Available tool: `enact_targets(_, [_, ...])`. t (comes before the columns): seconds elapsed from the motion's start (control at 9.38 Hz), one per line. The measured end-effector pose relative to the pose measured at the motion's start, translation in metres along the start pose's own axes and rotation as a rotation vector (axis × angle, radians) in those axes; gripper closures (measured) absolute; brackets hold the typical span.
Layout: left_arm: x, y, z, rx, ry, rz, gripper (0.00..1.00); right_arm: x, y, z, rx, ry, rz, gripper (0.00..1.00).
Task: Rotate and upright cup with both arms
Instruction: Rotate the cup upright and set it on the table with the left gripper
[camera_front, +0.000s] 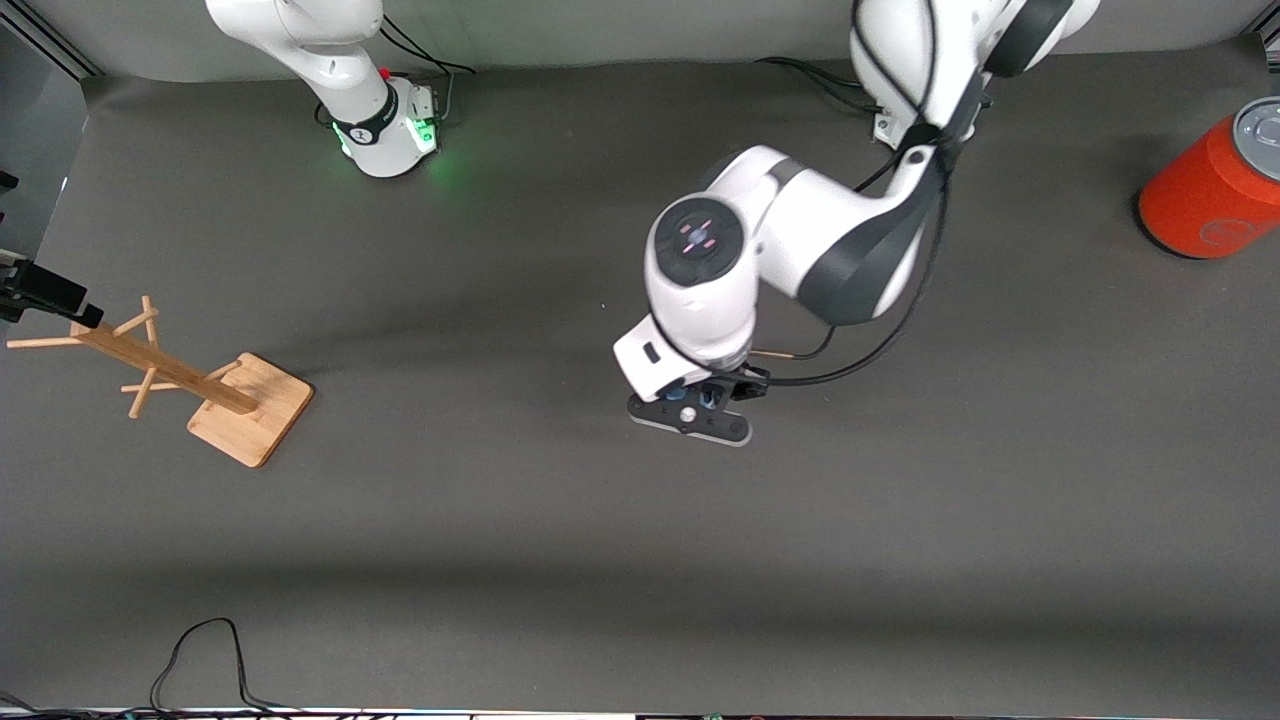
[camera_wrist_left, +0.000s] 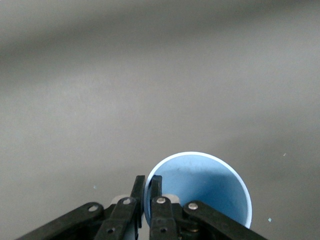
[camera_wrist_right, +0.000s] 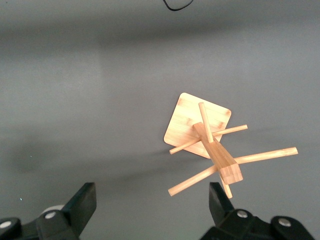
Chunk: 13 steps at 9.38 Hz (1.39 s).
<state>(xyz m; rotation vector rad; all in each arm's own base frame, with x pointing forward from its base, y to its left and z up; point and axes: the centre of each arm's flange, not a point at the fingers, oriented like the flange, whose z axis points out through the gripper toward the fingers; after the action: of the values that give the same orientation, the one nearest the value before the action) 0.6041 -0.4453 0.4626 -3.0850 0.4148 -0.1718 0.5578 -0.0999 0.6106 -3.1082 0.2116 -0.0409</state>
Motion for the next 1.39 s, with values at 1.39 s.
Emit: enact_targets(1.39, [-0.150, 0.022, 0.200, -0.008, 0.603, -0.140, 0.92, -0.005, -0.003, 0.001, -0.050, -0.037, -0.034, 0.00])
